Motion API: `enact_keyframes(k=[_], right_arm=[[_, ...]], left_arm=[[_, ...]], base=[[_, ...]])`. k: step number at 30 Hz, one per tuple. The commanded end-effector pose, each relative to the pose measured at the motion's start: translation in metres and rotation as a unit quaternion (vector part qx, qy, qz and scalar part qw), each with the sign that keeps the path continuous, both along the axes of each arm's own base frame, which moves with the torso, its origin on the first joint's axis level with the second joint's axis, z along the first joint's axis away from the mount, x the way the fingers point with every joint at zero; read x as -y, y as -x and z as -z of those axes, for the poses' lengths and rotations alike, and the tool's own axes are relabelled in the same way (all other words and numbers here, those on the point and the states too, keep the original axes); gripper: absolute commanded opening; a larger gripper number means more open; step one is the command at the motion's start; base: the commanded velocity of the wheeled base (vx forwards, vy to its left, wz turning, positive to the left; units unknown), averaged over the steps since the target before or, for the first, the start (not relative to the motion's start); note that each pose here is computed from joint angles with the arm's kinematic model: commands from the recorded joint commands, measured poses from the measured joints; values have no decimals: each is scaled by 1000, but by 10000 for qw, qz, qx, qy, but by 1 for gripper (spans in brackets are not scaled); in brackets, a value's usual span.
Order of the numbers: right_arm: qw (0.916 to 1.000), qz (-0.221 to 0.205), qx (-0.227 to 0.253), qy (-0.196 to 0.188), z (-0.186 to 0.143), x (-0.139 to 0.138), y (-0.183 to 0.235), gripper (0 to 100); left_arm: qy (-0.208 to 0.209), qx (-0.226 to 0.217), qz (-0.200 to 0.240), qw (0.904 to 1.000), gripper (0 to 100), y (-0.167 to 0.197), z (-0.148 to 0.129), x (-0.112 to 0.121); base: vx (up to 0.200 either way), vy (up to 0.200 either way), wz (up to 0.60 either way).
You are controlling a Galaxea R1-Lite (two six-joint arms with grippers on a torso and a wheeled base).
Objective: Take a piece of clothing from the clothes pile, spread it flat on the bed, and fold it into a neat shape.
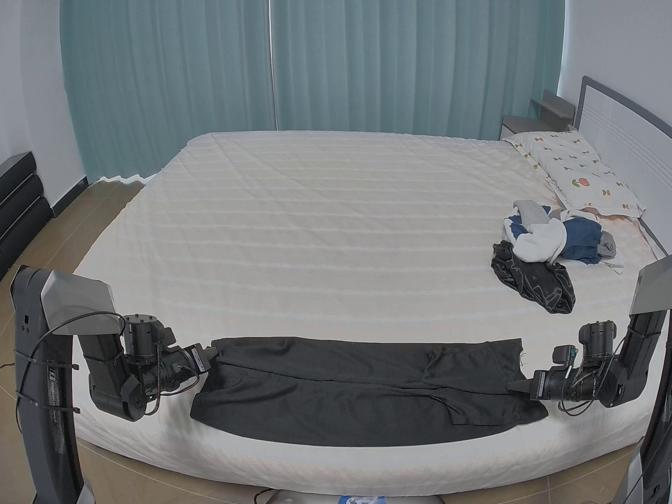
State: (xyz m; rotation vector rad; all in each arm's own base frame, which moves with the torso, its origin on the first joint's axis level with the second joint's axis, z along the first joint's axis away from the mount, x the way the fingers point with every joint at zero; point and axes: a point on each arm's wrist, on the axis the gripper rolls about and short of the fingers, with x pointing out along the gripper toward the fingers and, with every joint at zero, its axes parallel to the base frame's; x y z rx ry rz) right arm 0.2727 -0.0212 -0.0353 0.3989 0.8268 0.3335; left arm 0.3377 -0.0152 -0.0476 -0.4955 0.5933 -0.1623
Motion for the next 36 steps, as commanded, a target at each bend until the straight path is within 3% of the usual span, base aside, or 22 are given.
enact_keyframes(k=[1, 8, 11, 15, 21, 30, 31, 36], right_arm=[[9999, 32, 115, -28, -3, 1, -2, 100], [9949, 387, 857, -365, -41, 5, -14, 100], [9910, 486, 1052, -663, -57, -1, -23, 100], [9912, 444, 816, -938, -53, -17, -28, 100], [9943, 463, 356, -897, -10, -26, -45, 100], [9952, 477, 43, -848, 17, -26, -48, 100], [9952, 477, 43, -848, 18, -26, -48, 0], [9974, 332, 105, -626, 21, -26, -45, 0]], left_arm=[[-5, -88, -1, 10000, 100, 4, 3, 0], [77, 37, -87, 9999, 100, 11, -3, -2], [409, -21, -303, 9987, 100, 12, -8, -4], [861, 3, -599, 9945, 100, 10, -18, -8], [883, -66, -627, 9941, 100, 11, -15, -8], [876, -80, -609, 9943, 100, 11, -14, -7], [869, -86, -606, 9943, 100, 11, -14, -7], [868, -93, -607, 9943, 100, 11, -13, -7]], base=[[0, 0, 0], [0, 0, 0], [0, 0, 0], [0, 0, 0], [0, 0, 0], [0, 0, 0], [0, 0, 0], [0, 0, 0]])
